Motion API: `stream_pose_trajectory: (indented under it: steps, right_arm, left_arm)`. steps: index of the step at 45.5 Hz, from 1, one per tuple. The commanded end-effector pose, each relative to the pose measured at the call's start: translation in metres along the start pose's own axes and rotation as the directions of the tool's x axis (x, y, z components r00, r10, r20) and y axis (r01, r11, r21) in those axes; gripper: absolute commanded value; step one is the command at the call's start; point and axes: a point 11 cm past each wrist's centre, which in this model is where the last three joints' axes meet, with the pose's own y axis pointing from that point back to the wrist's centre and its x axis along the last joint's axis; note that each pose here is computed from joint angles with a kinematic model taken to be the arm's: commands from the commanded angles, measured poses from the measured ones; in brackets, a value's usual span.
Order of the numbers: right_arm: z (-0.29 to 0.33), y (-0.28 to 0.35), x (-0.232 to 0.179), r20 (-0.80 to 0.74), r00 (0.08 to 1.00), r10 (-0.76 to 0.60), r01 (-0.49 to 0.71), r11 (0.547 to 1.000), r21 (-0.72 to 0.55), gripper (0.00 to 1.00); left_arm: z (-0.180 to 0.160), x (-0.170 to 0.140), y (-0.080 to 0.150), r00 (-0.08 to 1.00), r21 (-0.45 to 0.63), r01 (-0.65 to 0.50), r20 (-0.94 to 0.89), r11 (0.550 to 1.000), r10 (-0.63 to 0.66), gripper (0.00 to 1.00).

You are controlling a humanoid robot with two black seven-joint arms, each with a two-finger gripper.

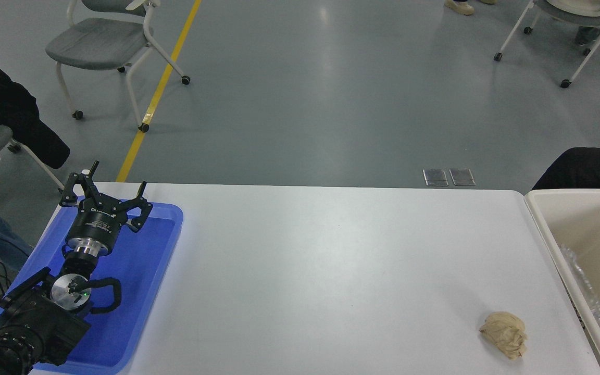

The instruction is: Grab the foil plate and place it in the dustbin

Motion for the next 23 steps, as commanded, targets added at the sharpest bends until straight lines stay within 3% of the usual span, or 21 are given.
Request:
stream_pose_trajectory:
  steps: [1, 7, 23]
  right_arm:
    - [-0.026, 0.005, 0.012, -0.002, 1.0, 0.002, -0.002, 0.998, 0.058, 1.0]
    - [-0.05, 0.02, 0.035, -0.038, 0.999, 0.006, 0.0, 0.991, 0.136, 1.0]
    - [-0.112, 0.096, 0.053, -0.339, 0.94, -0.042, 0.151, 0.942, 0.301, 1.0]
  left_arm:
    - [-0.001, -0.001, -0.001, 1.0, 0.0, 0.002, -0.001, 1.0, -0.002, 1.0]
    - [-0.002, -0.001, -0.001, 1.0, 0.002, 0.002, -0.004, 1.0, -0.002, 1.0]
    - [-0.002, -0.002, -0.001, 1.0, 0.002, 0.005, -0.005, 1.0, -0.005, 1.0]
